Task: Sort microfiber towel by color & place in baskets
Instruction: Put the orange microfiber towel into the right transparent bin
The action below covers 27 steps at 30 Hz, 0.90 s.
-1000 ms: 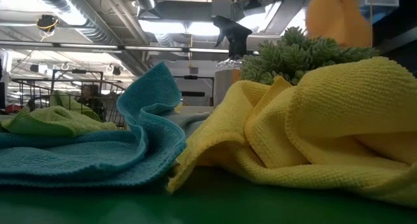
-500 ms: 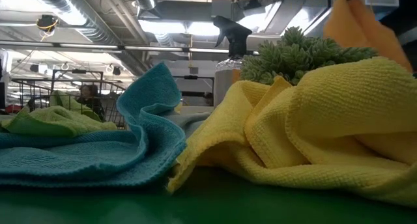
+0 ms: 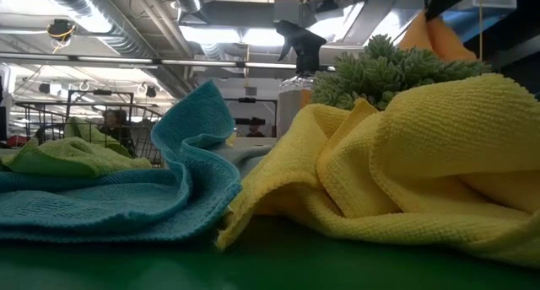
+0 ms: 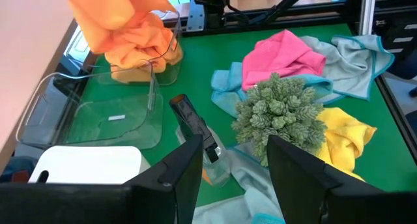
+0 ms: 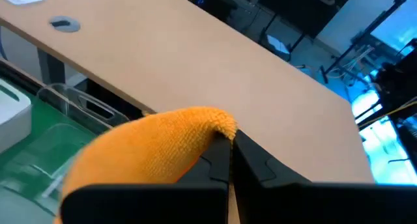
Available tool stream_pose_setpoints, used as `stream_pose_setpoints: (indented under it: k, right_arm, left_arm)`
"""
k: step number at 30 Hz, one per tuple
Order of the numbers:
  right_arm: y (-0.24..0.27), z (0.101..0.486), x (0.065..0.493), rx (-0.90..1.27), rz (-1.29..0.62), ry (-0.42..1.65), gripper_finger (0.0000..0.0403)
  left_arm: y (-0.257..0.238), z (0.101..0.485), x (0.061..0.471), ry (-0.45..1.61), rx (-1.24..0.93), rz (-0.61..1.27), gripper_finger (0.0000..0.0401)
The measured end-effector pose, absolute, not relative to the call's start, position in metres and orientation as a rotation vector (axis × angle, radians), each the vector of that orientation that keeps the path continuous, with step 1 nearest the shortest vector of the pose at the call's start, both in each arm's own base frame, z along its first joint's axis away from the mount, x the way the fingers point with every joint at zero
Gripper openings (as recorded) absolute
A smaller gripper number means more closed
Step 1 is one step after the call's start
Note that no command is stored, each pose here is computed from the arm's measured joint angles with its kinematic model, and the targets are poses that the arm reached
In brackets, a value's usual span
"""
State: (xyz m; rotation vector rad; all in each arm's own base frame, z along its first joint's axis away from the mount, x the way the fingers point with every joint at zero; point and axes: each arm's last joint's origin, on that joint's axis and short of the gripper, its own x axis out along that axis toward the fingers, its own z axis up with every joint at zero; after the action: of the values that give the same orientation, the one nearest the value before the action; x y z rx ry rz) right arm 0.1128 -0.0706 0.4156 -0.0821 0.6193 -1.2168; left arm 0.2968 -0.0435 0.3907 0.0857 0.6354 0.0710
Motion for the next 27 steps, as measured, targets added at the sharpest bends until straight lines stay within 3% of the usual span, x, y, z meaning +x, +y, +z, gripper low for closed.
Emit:
stream_pose_setpoints:
  k: [14,27]
  right_arm:
    - [-0.101,0.411,0.098,0.064,-1.352,0.636,0.0001]
    - [-0.111,0.309,0.112,0.182,-1.205,0.968,0.0001]
  left_arm:
    - [-0.044,0.391,0.297,0.636,0.086,0.071,0.0163]
    - [-0.043,0.391,0.297,0.637,0.085,0.072,0.0163]
